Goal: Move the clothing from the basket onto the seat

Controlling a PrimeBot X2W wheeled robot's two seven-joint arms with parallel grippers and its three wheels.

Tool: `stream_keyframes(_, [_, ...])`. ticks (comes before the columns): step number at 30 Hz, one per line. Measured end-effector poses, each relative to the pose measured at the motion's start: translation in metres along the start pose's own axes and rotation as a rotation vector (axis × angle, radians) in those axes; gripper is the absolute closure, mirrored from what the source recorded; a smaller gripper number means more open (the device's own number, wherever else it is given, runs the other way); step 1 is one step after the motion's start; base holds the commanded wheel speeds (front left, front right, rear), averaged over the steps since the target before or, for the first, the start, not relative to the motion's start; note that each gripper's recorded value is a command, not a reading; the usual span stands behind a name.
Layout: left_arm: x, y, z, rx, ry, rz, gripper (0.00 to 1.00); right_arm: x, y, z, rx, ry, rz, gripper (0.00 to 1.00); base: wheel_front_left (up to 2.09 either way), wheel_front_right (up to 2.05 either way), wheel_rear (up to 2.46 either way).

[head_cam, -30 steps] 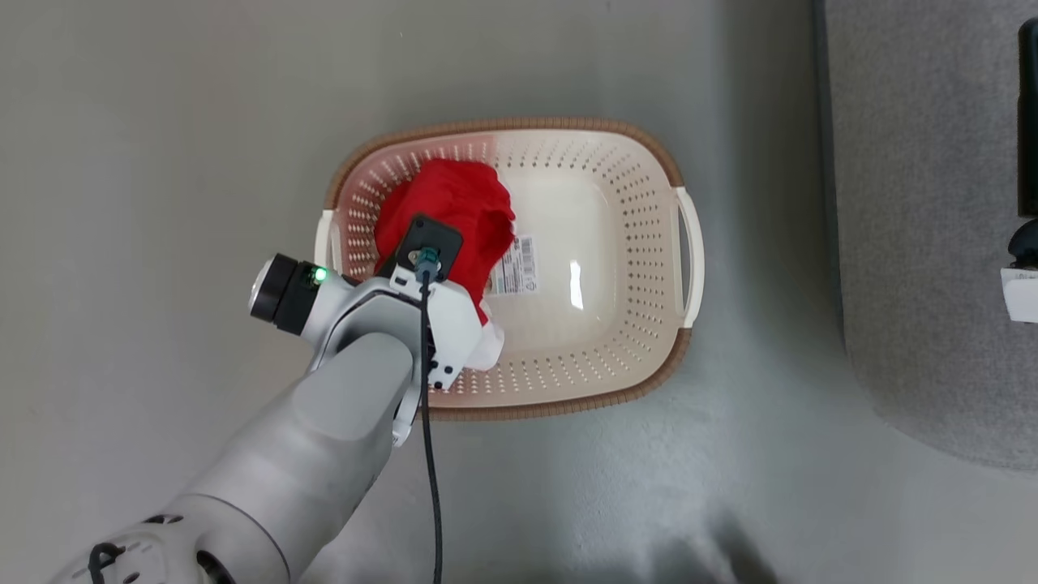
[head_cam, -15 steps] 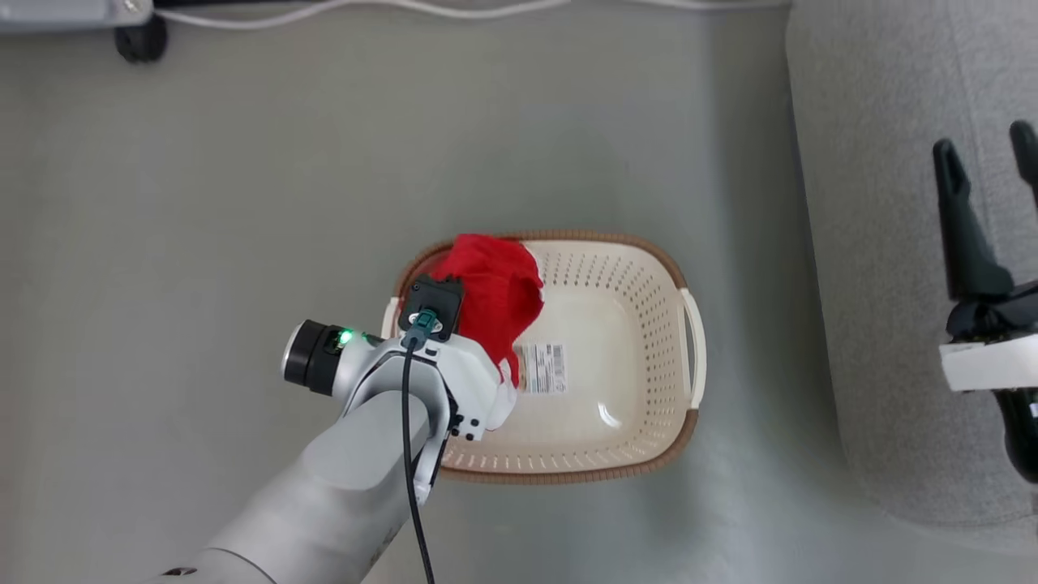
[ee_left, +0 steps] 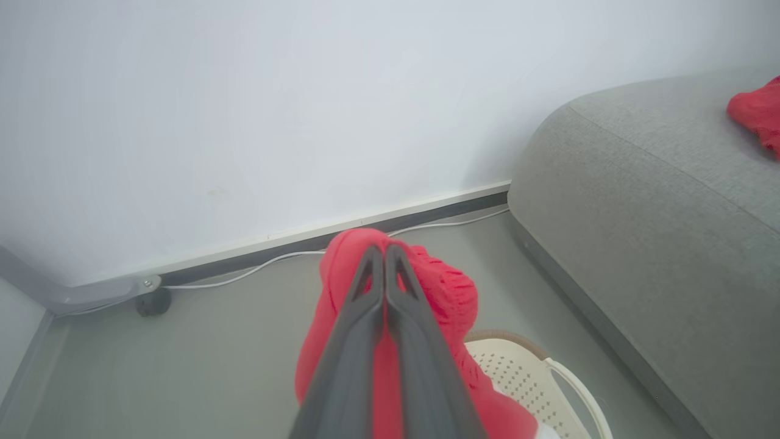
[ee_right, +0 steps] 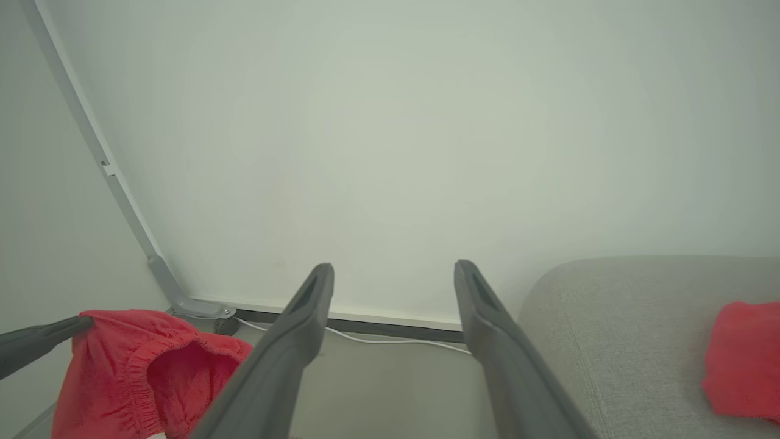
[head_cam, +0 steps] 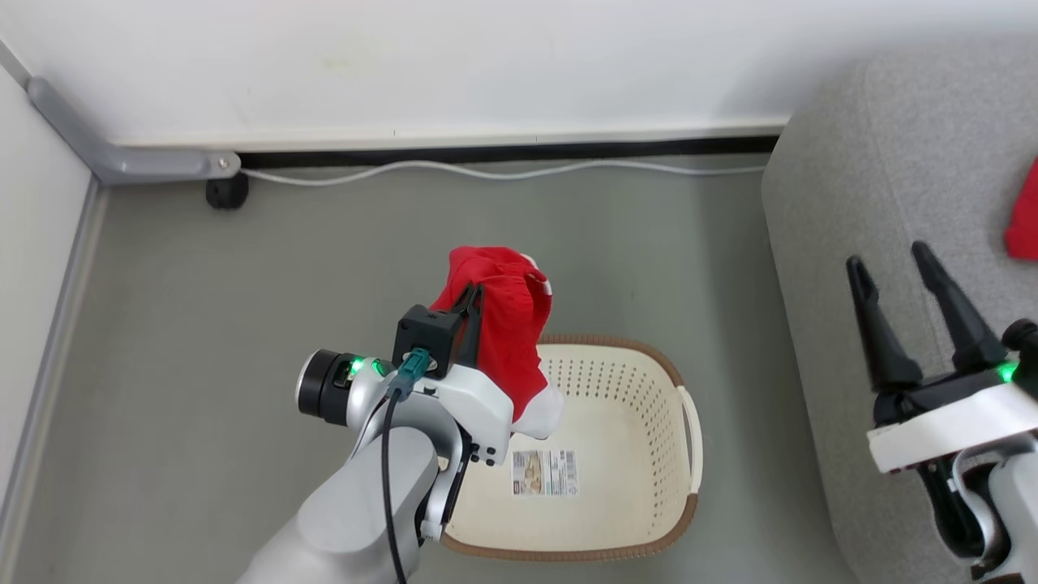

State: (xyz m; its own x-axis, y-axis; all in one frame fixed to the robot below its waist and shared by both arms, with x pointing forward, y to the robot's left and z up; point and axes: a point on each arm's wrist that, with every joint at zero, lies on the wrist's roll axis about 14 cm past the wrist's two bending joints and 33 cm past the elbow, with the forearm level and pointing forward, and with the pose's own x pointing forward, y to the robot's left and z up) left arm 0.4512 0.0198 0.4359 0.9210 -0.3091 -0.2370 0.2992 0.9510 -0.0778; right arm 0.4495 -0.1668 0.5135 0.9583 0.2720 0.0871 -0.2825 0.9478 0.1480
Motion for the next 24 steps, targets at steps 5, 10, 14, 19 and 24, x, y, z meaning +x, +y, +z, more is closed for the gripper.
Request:
stream_keyframes(5, [-0.017, 0.004, 0.033, -0.016, -0.109, 0.018, 1.0, -0.015, 0.01, 0.002, 0.007, 0.003, -0.005, 0.0, 0.0, 0.0, 0.0])
stream_keyframes(10, [-0.029, 0.004, 0.07, -0.016, -0.232, 0.019, 1.0, -0.027, 0.015, 0.001, 0.017, 0.006, -0.017, 0.0, 0.0, 0.0, 0.0])
stream_keyframes(14, [-0.036, -0.007, 0.098, 0.02, -0.323, -0.028, 1.0, -0.034, 0.018, -0.002, 0.019, 0.013, -0.021, 0.0, 0.0, 0.0, 0.0])
stream_keyframes(19, [-0.042, -0.021, 0.137, 0.038, -0.443, -0.077, 1.0, -0.038, 0.018, -0.006, 0.021, 0.026, -0.029, 0.0, 0.0, 0.0, 0.0])
stream_keyframes(24, [-0.051, -0.036, 0.191, 0.075, -0.592, -0.132, 1.0, -0.041, 0.016, -0.01, 0.023, 0.037, -0.038, 0.0, 0.0, 0.0, 0.0])
